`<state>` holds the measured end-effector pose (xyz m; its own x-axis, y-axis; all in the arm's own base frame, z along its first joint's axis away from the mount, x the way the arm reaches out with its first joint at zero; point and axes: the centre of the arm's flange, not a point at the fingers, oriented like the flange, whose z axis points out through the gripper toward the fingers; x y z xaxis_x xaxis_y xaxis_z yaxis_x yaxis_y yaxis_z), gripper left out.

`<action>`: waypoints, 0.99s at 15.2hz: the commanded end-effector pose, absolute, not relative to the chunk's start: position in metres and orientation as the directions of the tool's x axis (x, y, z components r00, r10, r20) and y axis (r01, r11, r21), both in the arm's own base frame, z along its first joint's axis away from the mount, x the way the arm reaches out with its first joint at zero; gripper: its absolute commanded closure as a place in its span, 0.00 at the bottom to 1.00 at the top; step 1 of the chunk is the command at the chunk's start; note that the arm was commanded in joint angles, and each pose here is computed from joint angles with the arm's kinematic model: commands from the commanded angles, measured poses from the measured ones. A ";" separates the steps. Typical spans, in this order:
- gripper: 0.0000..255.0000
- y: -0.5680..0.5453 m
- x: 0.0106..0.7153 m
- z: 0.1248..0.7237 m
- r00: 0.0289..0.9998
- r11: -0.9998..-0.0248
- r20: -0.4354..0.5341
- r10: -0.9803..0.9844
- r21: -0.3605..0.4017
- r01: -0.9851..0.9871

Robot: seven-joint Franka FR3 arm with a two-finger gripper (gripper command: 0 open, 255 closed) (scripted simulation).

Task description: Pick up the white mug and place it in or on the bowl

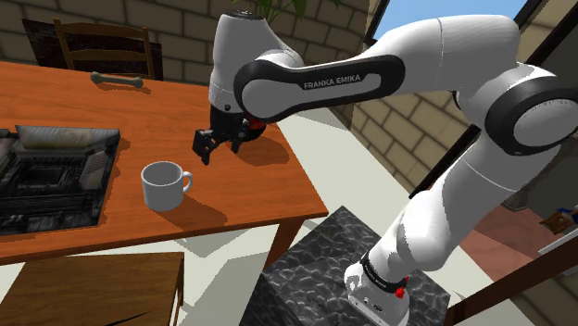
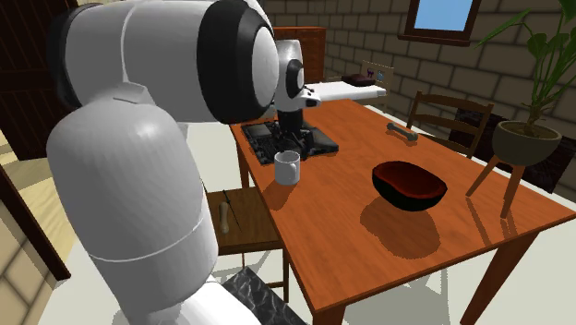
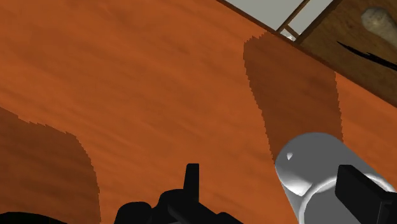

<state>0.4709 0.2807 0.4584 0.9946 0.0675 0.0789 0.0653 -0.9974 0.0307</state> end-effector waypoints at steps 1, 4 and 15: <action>0.00 0.301 0.482 0.446 0.995 -0.998 0.080 0.066 0.027 0.064; 0.00 0.333 0.498 0.431 0.995 -0.998 0.080 0.067 0.024 0.066; 0.00 0.436 0.551 0.381 0.994 -0.998 0.081 0.070 0.012 0.069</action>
